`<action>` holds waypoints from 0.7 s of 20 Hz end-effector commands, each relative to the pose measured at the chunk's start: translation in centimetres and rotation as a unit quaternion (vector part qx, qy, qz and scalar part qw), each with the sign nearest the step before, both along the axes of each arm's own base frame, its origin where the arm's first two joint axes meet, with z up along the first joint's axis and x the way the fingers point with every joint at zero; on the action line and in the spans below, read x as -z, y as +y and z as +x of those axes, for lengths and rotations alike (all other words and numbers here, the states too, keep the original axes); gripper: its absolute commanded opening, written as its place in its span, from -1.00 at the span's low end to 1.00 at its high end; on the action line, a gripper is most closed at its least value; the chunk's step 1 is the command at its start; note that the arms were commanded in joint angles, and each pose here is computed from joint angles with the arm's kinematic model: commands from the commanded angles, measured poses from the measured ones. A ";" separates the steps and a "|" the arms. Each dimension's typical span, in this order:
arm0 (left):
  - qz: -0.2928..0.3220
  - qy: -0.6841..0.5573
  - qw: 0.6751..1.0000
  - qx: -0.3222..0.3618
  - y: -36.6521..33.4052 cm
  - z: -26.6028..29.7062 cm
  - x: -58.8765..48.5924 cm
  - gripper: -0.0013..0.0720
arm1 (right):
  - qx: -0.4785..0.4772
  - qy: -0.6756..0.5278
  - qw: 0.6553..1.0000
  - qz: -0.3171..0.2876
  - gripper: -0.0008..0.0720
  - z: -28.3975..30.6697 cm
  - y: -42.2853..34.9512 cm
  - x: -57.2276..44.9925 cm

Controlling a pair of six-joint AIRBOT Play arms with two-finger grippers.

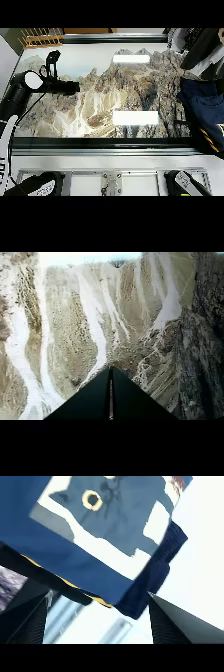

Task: Fold the clothes and pants, and hang the long-sleeved shirts on hangers.

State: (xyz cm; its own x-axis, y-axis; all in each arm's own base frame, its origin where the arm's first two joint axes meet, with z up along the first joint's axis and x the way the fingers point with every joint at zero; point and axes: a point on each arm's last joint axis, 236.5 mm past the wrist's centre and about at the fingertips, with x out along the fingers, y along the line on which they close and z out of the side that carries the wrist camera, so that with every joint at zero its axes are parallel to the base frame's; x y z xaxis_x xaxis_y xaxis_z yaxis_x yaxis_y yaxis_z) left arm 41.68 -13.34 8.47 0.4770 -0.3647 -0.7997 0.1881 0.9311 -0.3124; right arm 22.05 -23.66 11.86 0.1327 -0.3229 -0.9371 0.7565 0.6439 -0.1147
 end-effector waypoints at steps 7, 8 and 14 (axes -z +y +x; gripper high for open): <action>-0.028 -0.003 0.999 -0.047 0.3 -0.7 -0.3 -0.94 | -0.365 -0.205 0.905 0.078 0.84 14.4 23.2 -4.1; -0.033 -0.009 0.998 -0.057 0.5 -1.2 -0.2 -0.94 | -0.391 -0.201 0.894 0.086 0.83 14.6 25.4 -3.7; -0.033 -0.008 0.998 -0.058 1.0 -3.9 0.2 -0.94 | -0.449 -0.184 0.868 0.106 -0.27 15.2 30.6 -2.0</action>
